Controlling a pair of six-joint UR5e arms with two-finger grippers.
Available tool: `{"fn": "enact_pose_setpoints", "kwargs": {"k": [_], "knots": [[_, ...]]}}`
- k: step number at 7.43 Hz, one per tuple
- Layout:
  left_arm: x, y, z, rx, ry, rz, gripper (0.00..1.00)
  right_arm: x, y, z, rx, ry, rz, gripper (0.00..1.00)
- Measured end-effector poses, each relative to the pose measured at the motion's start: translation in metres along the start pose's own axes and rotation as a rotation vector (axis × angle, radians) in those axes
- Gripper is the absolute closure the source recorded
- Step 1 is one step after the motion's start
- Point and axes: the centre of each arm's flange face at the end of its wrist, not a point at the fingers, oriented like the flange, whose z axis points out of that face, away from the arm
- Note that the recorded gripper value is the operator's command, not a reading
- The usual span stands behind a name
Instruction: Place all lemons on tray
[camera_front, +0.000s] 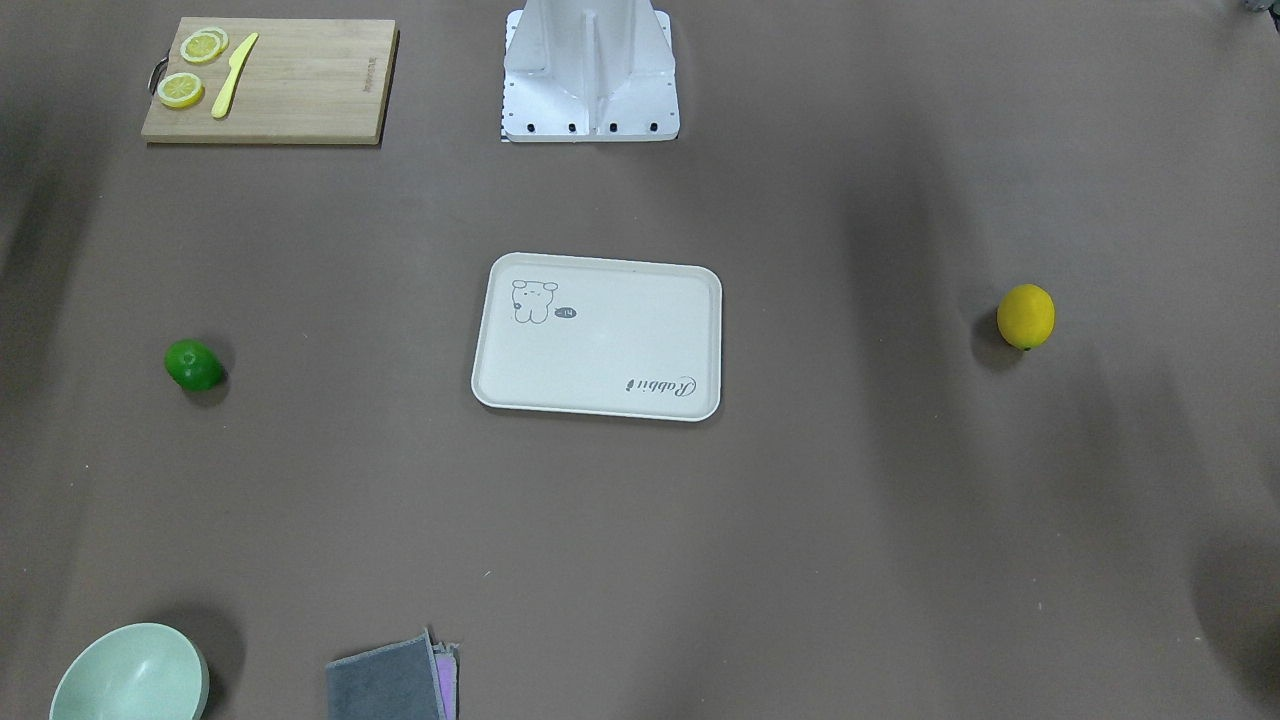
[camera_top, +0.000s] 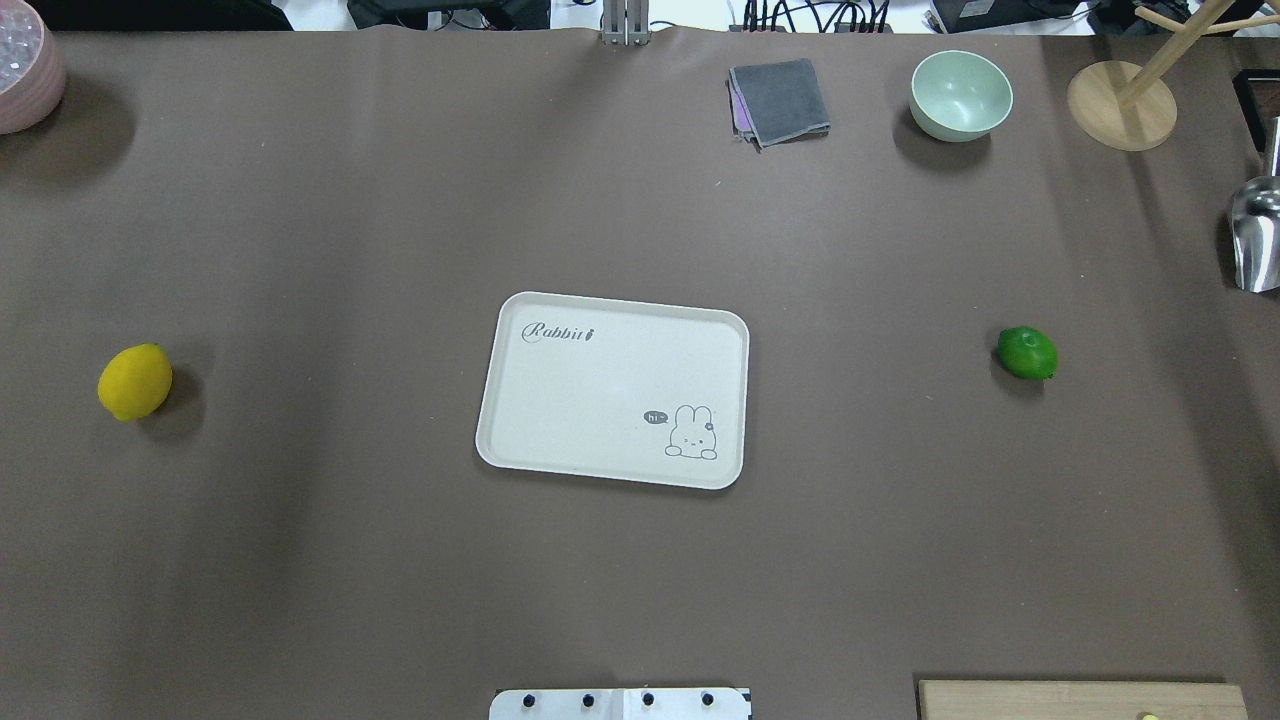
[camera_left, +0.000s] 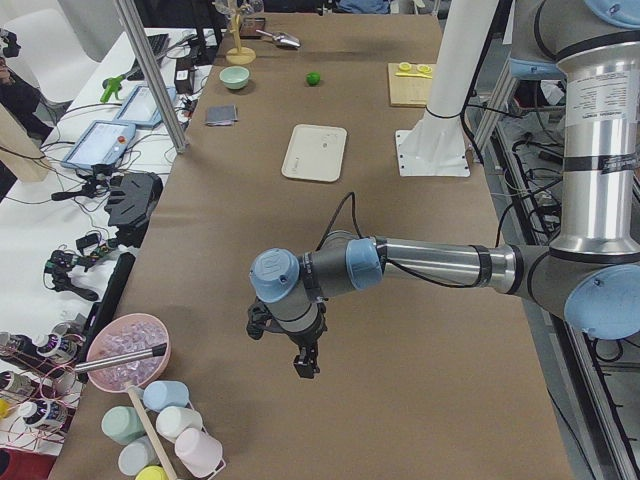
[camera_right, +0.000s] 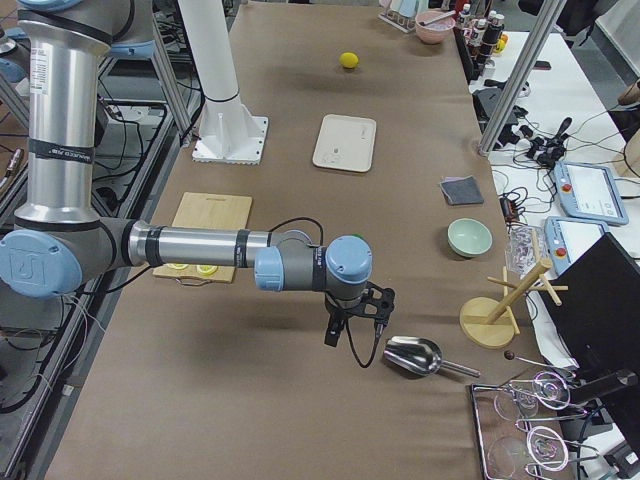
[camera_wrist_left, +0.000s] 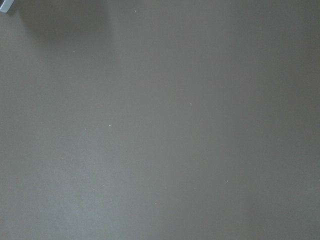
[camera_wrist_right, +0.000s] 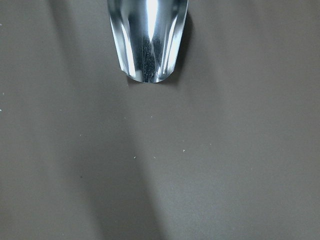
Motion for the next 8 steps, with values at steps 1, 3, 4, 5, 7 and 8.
{"fn": "enact_pose_setpoints", "kwargs": {"k": [1,3,4,5,7,8], "knots": [[0.012,-0.014,-0.006,0.01,-0.003,-0.015,0.02,-0.005,0.0,0.002,-0.003,0.001,0.002,0.0],[0.054,-0.039,-0.013,0.021,-0.016,-0.049,0.02,-0.024,-0.003,0.005,0.007,0.0,-0.051,0.0],[0.077,-0.046,-0.014,0.025,-0.02,-0.072,0.02,-0.039,-0.007,0.007,0.009,-0.002,-0.079,0.0],[0.098,-0.053,-0.011,0.027,-0.014,-0.1,0.02,-0.055,-0.012,0.008,0.009,-0.004,-0.106,0.01],[0.146,-0.071,0.006,0.053,0.015,-0.169,0.02,-0.092,-0.017,0.019,-0.007,-0.007,-0.115,0.01],[0.173,-0.079,0.018,0.075,0.028,-0.189,0.02,-0.122,-0.02,0.024,-0.012,-0.015,-0.094,0.01]]}}
